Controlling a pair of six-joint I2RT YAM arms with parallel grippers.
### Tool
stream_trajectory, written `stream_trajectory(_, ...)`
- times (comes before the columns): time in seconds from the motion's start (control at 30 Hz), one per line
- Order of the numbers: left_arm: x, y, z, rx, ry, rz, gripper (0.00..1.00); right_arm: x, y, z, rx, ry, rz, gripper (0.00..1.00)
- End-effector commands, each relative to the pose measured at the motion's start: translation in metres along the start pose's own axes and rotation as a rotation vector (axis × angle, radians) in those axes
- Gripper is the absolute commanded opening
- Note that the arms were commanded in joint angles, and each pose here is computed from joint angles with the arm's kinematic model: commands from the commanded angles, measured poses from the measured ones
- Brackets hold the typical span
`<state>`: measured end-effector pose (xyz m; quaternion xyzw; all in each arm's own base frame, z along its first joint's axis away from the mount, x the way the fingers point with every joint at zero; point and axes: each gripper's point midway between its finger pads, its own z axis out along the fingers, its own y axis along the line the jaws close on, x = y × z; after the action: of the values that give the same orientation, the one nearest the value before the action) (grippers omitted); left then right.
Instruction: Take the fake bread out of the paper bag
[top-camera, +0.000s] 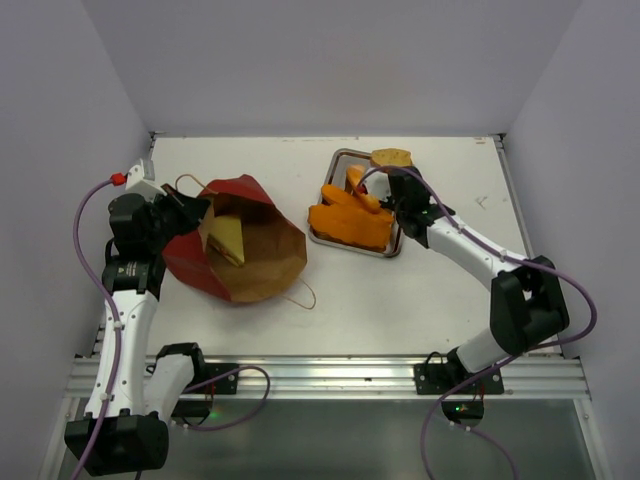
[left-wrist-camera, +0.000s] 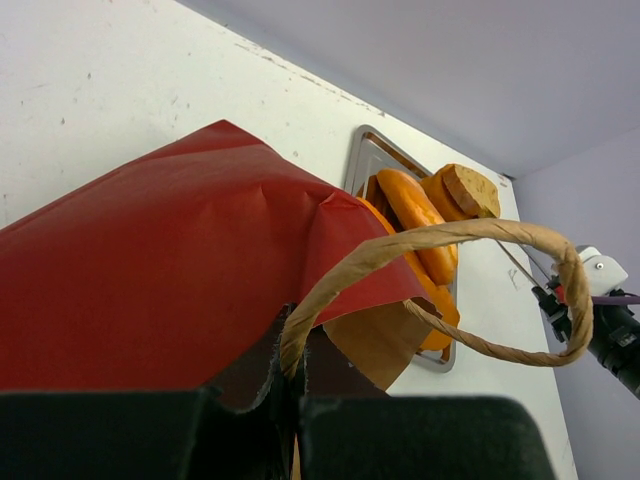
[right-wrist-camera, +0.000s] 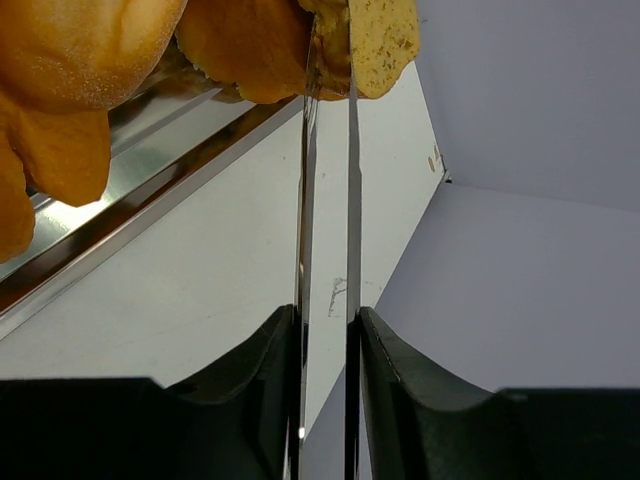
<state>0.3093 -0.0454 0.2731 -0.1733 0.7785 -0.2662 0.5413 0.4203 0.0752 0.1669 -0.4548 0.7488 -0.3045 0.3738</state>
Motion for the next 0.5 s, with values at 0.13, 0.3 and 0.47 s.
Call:
stream_trajectory(0.13, -0.012, -0.016, -0.004, 0.066, -0.042, 0.048, 0.0, -0.01, -0.018, -0.016, -0.004, -0.042, 0.043, 0.38)
stream_trajectory(0.3, -0.011, -0.016, -0.003, 0.068, -0.041, 0.047, 0.0, -0.012, -0.023, -0.021, -0.007, -0.052, 0.053, 0.4)
stream_trajectory(0.47, -0.012, -0.016, -0.004, 0.069, -0.043, 0.047, 0.0, -0.015, -0.027, -0.028, -0.015, -0.066, 0.06, 0.41)
